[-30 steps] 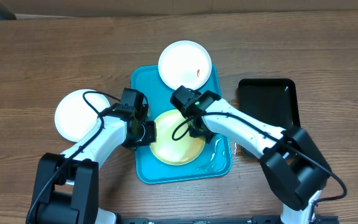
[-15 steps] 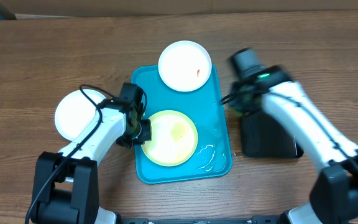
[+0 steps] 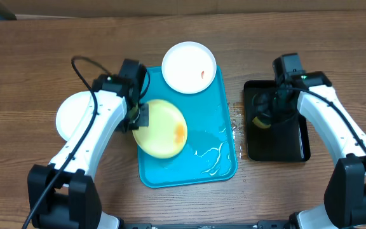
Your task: Clean dirty plates on tray and stack at the side
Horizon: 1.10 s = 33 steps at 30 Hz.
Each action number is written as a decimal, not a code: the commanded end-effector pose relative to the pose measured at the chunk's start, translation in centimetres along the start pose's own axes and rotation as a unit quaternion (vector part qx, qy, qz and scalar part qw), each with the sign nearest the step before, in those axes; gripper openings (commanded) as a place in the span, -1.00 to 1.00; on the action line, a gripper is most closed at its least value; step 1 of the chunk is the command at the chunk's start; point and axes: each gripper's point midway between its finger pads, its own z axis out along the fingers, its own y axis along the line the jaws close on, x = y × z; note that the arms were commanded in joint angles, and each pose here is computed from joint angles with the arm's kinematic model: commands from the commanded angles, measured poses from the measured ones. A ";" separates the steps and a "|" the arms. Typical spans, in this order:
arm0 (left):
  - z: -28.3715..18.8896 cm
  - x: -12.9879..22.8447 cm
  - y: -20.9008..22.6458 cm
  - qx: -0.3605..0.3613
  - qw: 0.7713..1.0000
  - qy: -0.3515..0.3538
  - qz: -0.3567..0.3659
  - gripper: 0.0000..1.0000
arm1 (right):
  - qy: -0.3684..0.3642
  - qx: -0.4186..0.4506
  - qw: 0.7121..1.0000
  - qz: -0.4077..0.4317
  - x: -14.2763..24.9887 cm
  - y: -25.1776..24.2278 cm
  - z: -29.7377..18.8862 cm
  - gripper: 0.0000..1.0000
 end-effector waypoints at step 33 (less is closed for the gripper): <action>-12.1 -7.3 -21.9 0.167 0.913 -0.342 0.147 -0.92 | 0.099 -0.048 0.991 0.076 2.3 -7.5 0.7 0.25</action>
